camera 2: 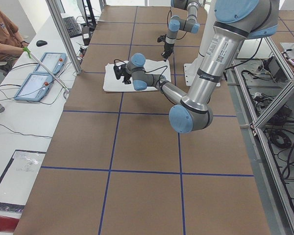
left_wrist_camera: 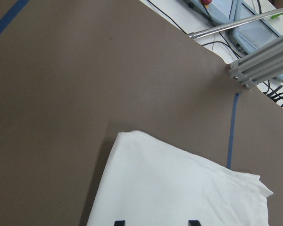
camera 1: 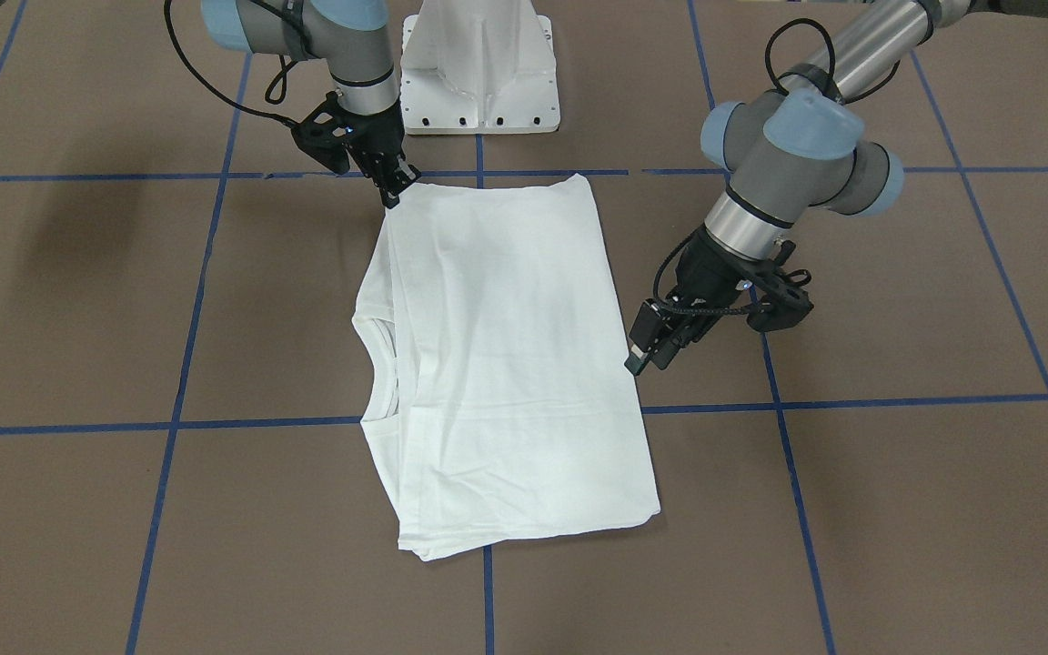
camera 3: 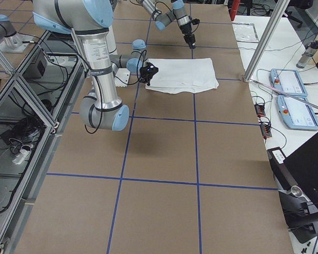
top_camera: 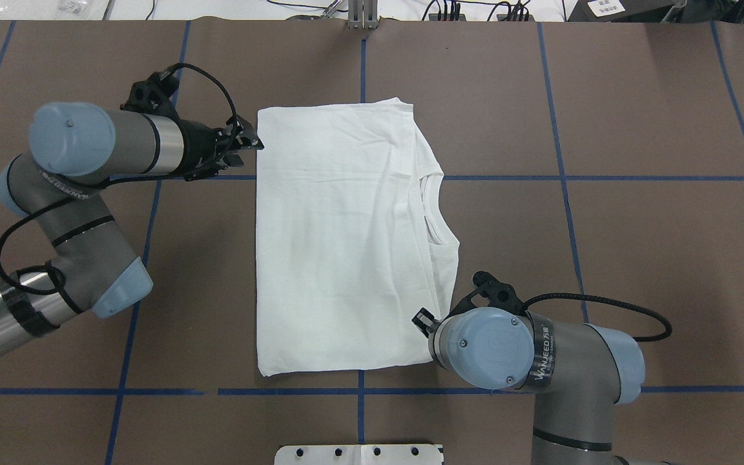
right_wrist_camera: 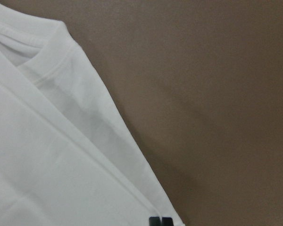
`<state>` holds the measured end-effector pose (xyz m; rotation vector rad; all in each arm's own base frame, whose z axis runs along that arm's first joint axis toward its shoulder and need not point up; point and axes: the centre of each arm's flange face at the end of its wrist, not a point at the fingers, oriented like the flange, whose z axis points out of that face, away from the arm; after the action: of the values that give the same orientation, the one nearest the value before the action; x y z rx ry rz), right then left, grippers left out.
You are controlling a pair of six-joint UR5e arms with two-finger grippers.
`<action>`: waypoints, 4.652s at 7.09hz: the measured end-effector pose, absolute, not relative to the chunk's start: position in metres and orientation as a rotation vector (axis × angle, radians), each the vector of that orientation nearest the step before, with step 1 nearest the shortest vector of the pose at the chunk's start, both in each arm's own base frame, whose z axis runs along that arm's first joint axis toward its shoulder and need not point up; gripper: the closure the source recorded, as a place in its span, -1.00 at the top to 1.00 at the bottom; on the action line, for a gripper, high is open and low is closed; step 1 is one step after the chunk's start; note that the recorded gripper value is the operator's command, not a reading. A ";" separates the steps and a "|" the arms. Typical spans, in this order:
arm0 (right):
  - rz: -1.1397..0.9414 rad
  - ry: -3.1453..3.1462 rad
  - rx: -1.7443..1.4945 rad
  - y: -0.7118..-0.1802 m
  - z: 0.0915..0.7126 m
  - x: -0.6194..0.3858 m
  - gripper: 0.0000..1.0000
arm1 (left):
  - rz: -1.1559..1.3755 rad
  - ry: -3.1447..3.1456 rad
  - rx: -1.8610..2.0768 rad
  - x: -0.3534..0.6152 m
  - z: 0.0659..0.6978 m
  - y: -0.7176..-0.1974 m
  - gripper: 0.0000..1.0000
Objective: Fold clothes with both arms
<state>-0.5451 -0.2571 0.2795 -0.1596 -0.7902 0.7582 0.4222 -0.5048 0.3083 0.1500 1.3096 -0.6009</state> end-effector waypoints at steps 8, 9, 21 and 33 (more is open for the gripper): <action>0.771 -0.774 -0.079 -0.256 0.292 -0.565 0.32 | -0.602 1.317 0.118 0.421 0.314 -0.480 0.14; 0.769 -0.771 -0.079 -0.255 0.293 -0.566 0.15 | -0.602 1.316 0.118 0.421 0.315 -0.480 0.14; 0.761 -0.760 -0.092 -0.243 0.276 -0.542 -1.00 | -0.604 1.316 0.032 0.445 0.285 -0.418 0.16; 0.752 -0.742 -0.112 -0.216 0.274 -0.539 -1.00 | -0.612 1.068 -0.133 0.526 0.311 -0.174 -0.23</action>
<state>-0.5391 -0.2163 0.2743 -0.1124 -0.7422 0.7522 0.5259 -0.1741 0.3112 -0.1333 1.0683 -0.6121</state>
